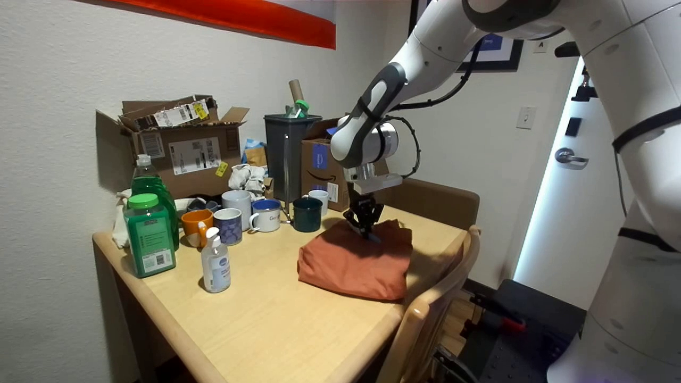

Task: Take the object and roll it on the cloth on the table

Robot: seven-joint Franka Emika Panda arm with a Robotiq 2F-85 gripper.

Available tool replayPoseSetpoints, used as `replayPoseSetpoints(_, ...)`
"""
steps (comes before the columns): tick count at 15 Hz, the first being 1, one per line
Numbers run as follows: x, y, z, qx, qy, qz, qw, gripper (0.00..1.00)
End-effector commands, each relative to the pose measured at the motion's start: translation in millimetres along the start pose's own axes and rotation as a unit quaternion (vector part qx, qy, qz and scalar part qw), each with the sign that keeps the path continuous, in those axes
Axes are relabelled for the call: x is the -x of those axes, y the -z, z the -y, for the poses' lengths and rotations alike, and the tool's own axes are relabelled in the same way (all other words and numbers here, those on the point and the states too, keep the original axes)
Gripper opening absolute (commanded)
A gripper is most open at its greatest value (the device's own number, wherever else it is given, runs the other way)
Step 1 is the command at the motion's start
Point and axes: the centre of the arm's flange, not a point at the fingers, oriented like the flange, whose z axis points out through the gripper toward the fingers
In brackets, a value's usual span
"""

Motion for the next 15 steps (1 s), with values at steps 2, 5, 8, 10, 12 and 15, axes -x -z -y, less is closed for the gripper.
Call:
replayPoseSetpoints(2, 10, -11, 52, 0.025, 0.056, 0.019, 0.9979, 0.03)
replayPoseSetpoints(5, 23, -18, 85, 0.044, 0.096, 0.032, 0.9939, 0.03)
replayPoseSetpoints(8, 38, -32, 119, 0.065, 0.138, 0.047, 0.9872, 0.03)
replayPoseSetpoints(10, 47, -39, 134, 0.078, 0.161, 0.050, 0.9827, 0.03)
replayPoseSetpoints(12, 58, -37, 145, 0.086, 0.178, 0.047, 0.9791, 0.03)
replayPoseSetpoints(15, 75, -37, 163, 0.090, 0.200, 0.047, 0.9746, 0.03)
